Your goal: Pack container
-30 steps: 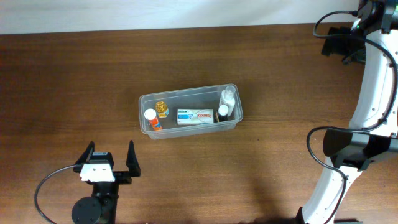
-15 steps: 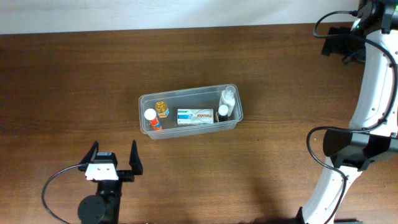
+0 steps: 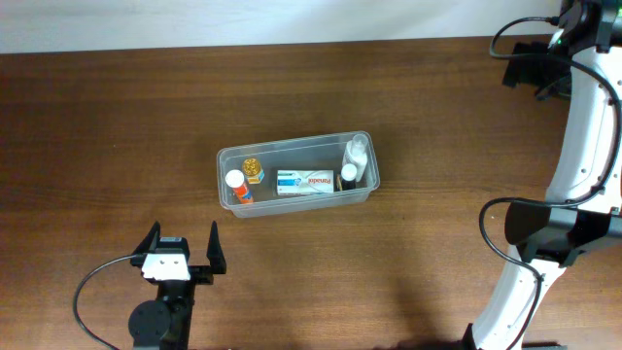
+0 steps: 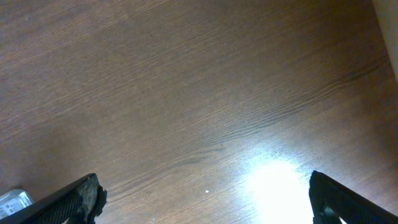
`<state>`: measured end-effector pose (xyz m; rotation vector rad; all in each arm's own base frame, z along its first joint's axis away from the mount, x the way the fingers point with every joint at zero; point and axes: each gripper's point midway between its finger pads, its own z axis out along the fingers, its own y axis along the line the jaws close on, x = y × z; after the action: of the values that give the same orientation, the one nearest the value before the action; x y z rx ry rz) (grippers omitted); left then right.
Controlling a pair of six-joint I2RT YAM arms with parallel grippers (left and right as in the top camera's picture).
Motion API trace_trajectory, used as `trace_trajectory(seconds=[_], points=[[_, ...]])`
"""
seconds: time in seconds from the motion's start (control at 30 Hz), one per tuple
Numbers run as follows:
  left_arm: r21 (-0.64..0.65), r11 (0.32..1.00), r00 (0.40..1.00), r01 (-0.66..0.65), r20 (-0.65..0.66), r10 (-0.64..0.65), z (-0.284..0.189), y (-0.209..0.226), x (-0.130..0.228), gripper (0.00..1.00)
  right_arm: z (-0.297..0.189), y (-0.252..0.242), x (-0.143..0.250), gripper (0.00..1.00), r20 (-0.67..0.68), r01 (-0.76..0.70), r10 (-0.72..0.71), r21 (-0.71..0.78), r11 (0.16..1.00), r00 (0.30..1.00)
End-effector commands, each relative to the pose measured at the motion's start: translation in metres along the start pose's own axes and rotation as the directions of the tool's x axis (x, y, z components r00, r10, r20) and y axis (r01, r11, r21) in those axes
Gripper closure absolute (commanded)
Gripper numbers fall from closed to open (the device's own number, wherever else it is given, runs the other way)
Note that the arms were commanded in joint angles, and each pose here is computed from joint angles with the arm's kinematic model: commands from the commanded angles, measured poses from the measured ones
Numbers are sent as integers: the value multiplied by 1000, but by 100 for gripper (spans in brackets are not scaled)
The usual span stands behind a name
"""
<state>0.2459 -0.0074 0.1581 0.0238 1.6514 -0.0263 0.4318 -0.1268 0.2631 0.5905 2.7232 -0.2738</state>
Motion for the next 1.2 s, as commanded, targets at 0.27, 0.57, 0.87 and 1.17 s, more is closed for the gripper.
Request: trace_trajectory(seconds=[0.27, 0.57, 0.87, 1.17], points=[[11, 1000, 1000, -18, 3, 18, 0, -2, 1, 1, -4, 0, 1, 2, 3, -2, 2, 0, 1000, 1000], [11, 1000, 1000, -18, 3, 18, 0, -2, 1, 1, -4, 0, 1, 2, 3, -2, 2, 0, 1000, 1000], [11, 1000, 1000, -18, 3, 18, 0, -2, 1, 1, -2, 4, 2, 2, -1, 6, -6, -2, 1000, 1000], [11, 1000, 1000, -18, 3, 18, 0, -2, 1, 1, -63, 46, 13, 2, 122, 104, -96, -69, 992, 988]])
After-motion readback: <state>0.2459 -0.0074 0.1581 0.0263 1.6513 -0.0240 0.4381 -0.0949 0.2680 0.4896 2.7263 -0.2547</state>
